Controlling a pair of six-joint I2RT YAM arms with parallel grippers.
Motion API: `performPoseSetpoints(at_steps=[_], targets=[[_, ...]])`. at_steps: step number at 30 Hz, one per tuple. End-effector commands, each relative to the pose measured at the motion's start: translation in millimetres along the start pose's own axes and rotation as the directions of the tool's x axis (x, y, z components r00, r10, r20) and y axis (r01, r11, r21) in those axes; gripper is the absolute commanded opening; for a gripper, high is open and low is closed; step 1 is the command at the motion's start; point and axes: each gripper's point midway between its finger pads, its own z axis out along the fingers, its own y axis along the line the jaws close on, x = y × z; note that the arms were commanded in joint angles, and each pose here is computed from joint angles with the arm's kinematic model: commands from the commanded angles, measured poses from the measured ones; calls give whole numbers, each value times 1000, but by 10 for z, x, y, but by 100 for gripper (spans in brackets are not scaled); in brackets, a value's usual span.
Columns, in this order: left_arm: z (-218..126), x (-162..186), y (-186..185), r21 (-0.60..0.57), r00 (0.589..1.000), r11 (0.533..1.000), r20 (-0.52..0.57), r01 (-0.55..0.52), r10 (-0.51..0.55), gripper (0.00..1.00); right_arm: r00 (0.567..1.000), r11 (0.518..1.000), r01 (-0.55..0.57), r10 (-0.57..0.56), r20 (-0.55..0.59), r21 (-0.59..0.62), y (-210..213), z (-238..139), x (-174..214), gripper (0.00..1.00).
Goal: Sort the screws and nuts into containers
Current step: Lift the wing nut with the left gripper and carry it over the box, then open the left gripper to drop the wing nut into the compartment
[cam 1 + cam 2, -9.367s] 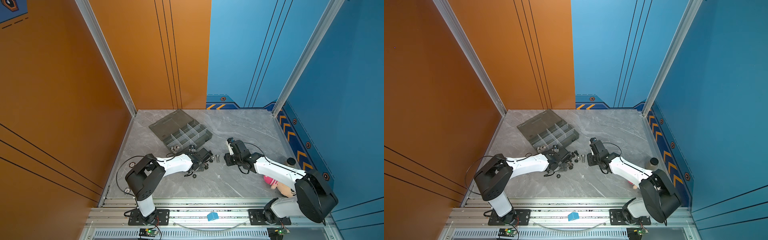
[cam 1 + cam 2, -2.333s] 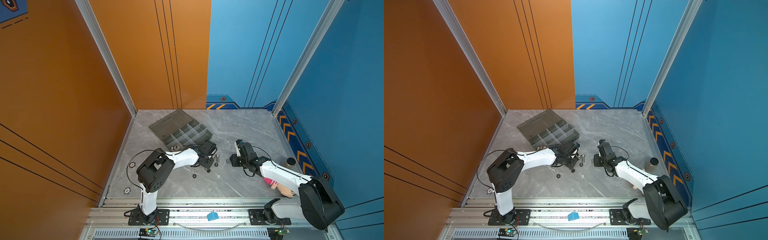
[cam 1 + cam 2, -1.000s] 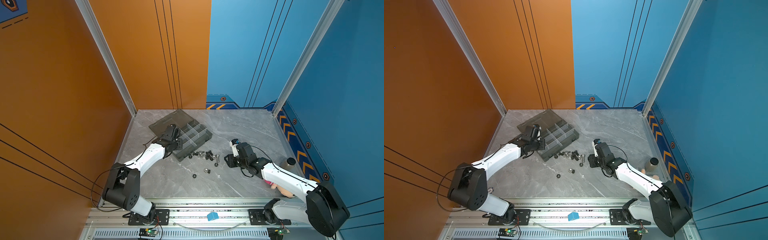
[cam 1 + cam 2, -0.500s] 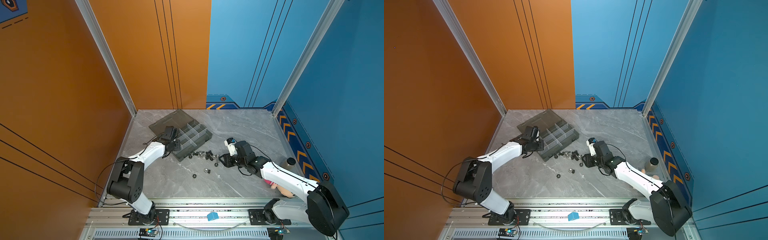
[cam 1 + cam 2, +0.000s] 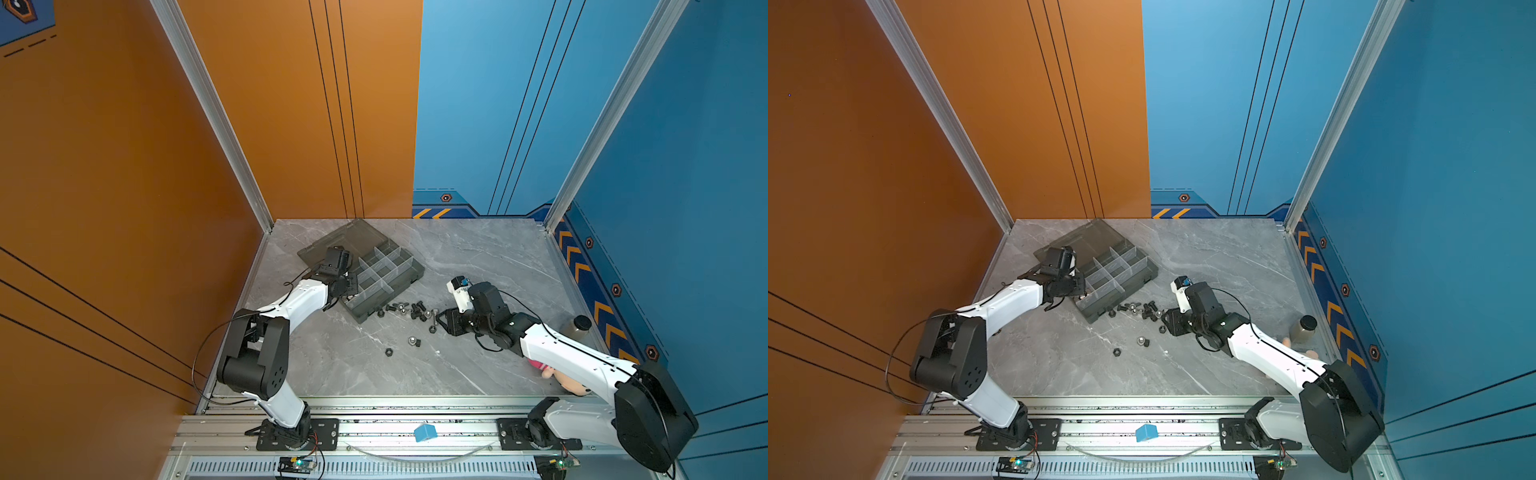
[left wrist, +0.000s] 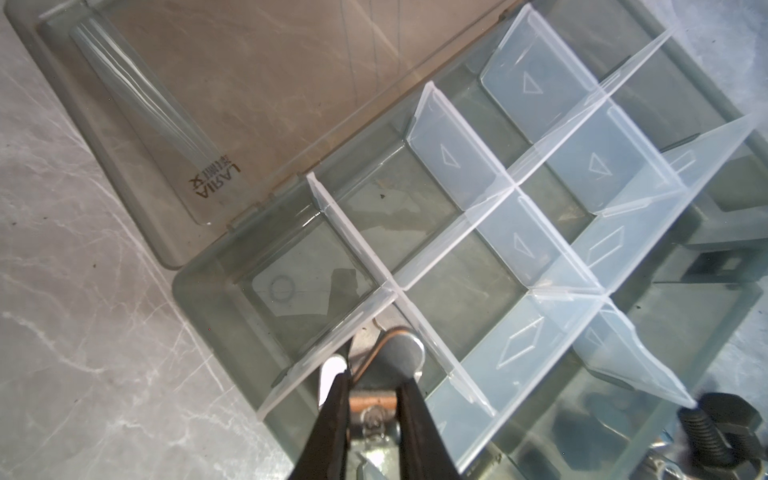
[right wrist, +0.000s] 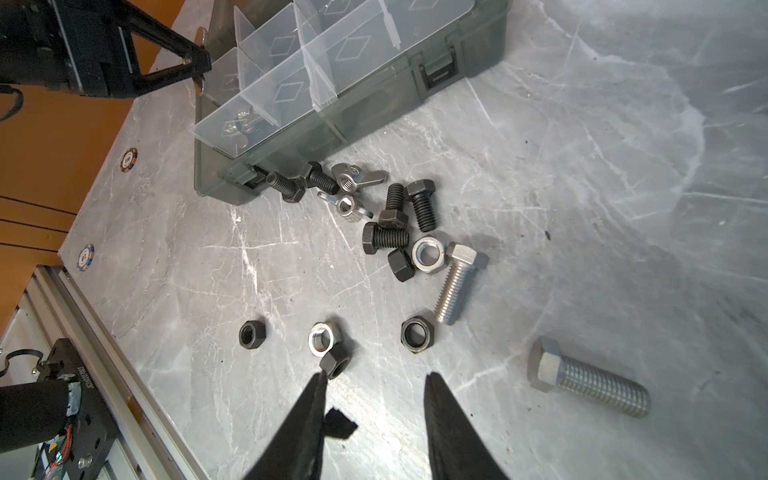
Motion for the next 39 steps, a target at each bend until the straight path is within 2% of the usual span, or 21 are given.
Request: performPoseSetpoints(at_steps=[1, 9, 13, 15, 20, 23, 29, 35, 39], targets=[[20, -91, -15, 11, 1000, 1000, 14, -13, 13, 0, 1000, 1000, 22, -22, 19, -18, 74, 2, -98, 41], [28, -37, 21, -3, 1000, 1000, 14, -13, 13, 13, 1000, 999, 23, -23, 18, -23, 89, 7, -98, 41], [25, -37, 32, -7, 1000, 1000, 12, -15, 15, 16, 1000, 1000, 23, -23, 20, -21, 86, 4, -100, 41], [23, -33, 30, -7, 1000, 1000, 12, -14, 15, 22, 1000, 1000, 23, -23, 18, -21, 85, 4, -97, 41], [-9, -44, 7, 10, 1000, 1000, 18, -9, 9, 25, 999, 999, 24, -24, 22, -23, 91, 1, -109, 42], [-52, -83, -43, 38, 999, 999, 31, -11, 10, 36, 999, 999, 25, -25, 24, -28, 111, 4, -122, 42], [-61, 51, -13, 38, 1000, 999, 7, -7, 6, 38, 999, 999, 33, -32, 16, -33, 138, 31, -131, 43], [-213, 41, -63, 71, 1000, 997, 11, 5, -6, 39, 992, 991, 129, -129, 2, -40, 219, 84, -176, 43], [-370, 84, -155, 134, 1000, 990, -5, 31, -31, 45, 971, 971, 233, -235, -39, -52, 266, 167, -218, 43]])
